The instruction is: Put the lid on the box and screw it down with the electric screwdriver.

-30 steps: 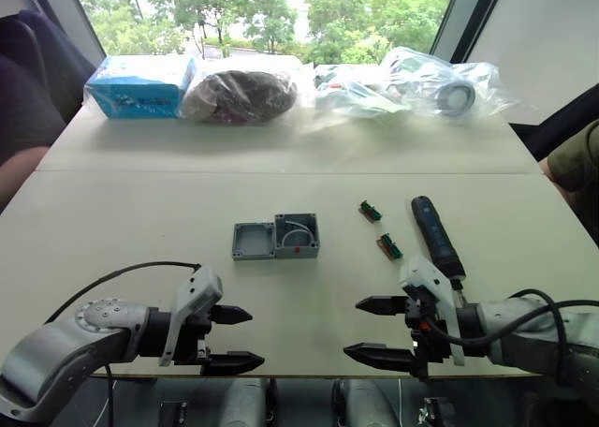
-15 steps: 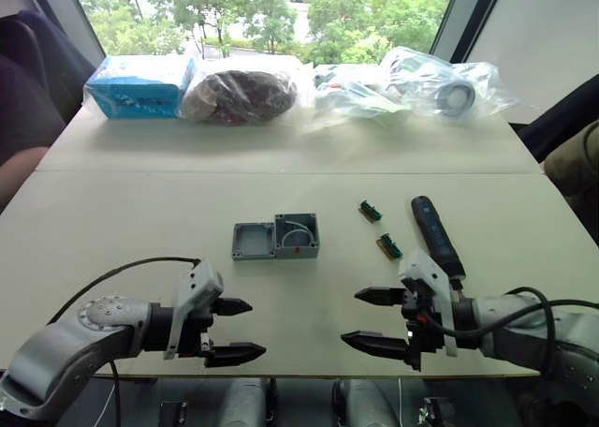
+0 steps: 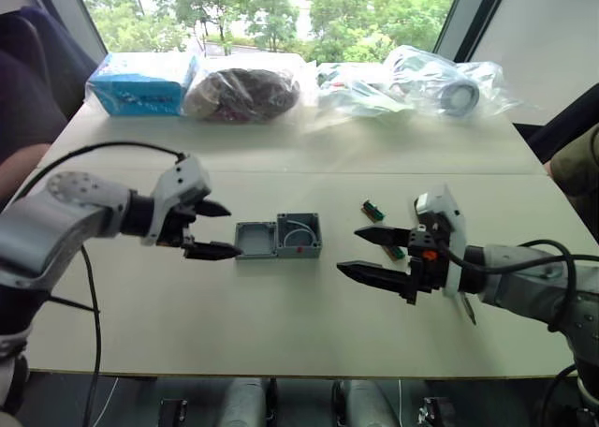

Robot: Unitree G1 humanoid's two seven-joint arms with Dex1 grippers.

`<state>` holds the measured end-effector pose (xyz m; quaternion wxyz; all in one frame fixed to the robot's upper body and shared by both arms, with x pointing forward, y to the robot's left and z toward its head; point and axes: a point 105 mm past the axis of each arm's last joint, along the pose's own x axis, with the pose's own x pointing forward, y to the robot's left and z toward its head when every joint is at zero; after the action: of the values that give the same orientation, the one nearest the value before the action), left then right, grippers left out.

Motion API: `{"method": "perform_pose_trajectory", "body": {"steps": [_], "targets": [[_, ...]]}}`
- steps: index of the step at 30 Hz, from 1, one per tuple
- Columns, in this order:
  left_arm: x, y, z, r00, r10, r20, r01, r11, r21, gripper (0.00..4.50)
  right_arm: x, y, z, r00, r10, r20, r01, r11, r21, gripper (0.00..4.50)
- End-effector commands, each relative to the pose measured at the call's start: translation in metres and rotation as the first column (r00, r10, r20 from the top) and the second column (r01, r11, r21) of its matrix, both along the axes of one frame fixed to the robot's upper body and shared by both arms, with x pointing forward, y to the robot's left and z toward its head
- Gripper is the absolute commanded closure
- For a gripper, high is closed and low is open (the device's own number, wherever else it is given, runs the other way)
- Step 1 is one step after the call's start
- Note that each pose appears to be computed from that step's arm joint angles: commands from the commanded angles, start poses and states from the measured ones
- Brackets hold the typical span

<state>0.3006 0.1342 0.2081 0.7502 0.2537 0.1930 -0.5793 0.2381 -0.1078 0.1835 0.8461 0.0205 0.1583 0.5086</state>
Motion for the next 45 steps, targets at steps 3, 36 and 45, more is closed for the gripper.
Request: {"method": "perform_pose_trajectory", "body": {"steps": [3, 36, 45], "targets": [[0.014, -0.045, -0.025, 0.973, -0.229, -0.008, 0.225, 0.952, 0.208, 0.05, 0.0, -0.001, -0.018, 0.998, -0.061, 0.027, 0.062, 0.996, -0.062, 0.0], [0.034, -0.097, -0.06, 0.924, -0.382, 0.014, 0.362, 0.888, 0.284, 4.42, -0.008, 0.006, -0.029, 0.984, -0.177, 0.032, 0.177, 0.984, -0.015, 0.0], [0.02, -0.096, -0.039, 0.708, -0.703, 0.074, 0.65, 0.688, 0.321, 4.42, -0.024, 0.0, -0.033, 0.988, -0.152, -0.011, 0.151, 0.988, -0.044, 0.0]]}}
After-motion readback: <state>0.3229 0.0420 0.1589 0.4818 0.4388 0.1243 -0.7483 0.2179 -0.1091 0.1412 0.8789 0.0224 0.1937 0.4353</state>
